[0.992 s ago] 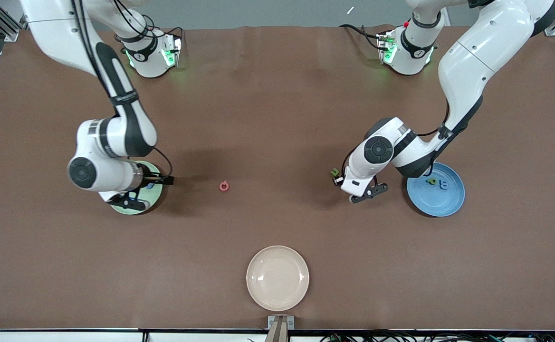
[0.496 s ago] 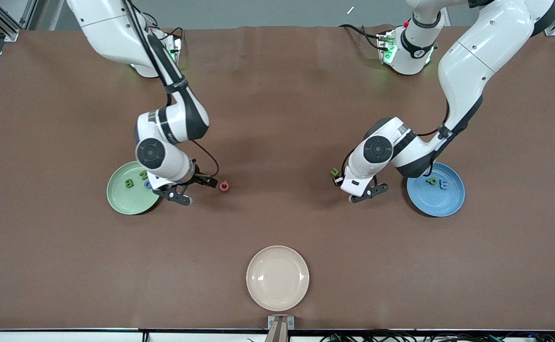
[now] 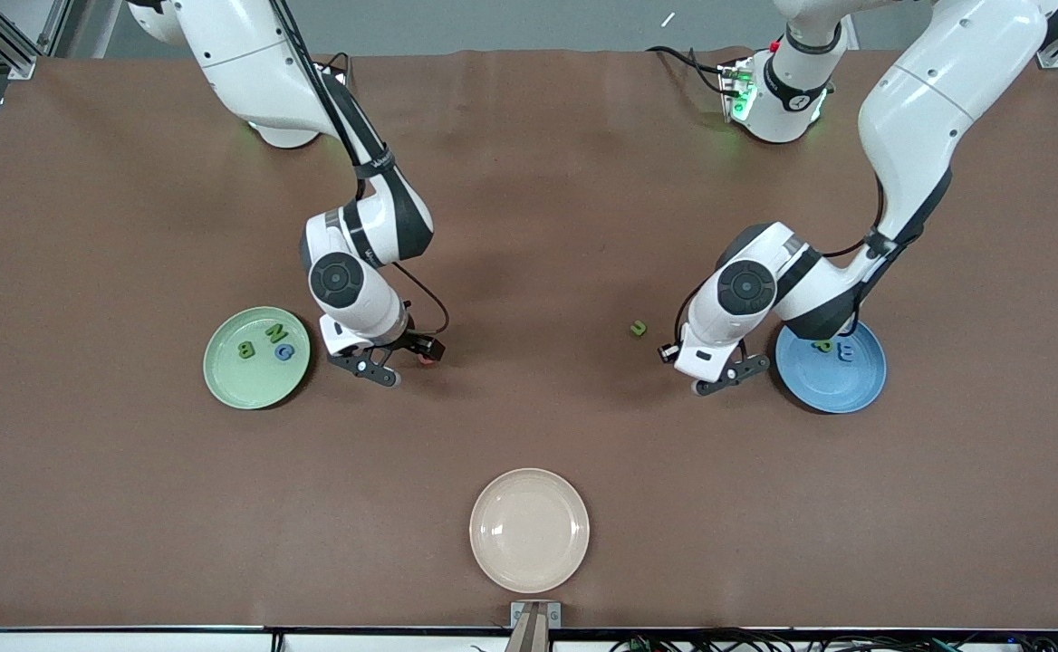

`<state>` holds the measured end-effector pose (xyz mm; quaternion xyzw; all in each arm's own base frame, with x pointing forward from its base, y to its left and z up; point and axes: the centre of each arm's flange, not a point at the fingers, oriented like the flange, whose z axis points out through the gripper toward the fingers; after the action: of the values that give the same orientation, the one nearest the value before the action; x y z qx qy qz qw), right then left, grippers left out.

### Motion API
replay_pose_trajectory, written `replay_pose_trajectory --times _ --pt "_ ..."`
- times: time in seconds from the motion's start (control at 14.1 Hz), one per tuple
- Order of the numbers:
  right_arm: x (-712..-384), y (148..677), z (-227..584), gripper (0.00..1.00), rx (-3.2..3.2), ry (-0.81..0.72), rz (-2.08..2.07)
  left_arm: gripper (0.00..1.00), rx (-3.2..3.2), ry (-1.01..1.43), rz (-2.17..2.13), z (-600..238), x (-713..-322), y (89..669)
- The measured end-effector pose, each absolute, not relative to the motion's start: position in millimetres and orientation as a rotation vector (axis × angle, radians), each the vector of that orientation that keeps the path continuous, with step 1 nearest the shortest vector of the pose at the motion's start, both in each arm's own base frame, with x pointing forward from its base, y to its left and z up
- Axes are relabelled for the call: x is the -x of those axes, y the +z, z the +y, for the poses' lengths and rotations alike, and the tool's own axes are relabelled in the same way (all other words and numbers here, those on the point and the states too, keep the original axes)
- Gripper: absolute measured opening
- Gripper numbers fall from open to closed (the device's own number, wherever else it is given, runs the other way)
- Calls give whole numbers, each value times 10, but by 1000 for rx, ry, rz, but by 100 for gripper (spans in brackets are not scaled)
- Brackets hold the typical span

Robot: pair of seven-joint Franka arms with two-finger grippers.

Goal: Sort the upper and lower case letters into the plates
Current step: 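Grasp the x with the left gripper while the right gripper grasps the Q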

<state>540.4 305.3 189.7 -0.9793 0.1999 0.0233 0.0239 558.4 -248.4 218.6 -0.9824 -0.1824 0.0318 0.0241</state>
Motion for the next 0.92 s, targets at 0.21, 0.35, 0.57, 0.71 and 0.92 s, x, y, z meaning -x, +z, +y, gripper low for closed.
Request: replay_pose_trajectory --times 0.21,0.35,0.57,0.71,0.92 --pt "-5317 1714 3228 92 3027 22 617 27 3053 138 -464 -2046 -5714 2584" --pt "-5299 1678 3261 88 3028 12 615 27 3078 163 -395 -1469 -5855 2787" --pt "-5298 1684 3267 86 3027 10 616 27 3114 186 -304 -706 -5936 2853" --pt "-5304 1701 3278 77 3024 6 615 27 3127 196 -258 -419 -5940 2808" --pt "-5313 1725 3297 62 3021 0 612 27 3110 174 -210 -259 -5944 2639"
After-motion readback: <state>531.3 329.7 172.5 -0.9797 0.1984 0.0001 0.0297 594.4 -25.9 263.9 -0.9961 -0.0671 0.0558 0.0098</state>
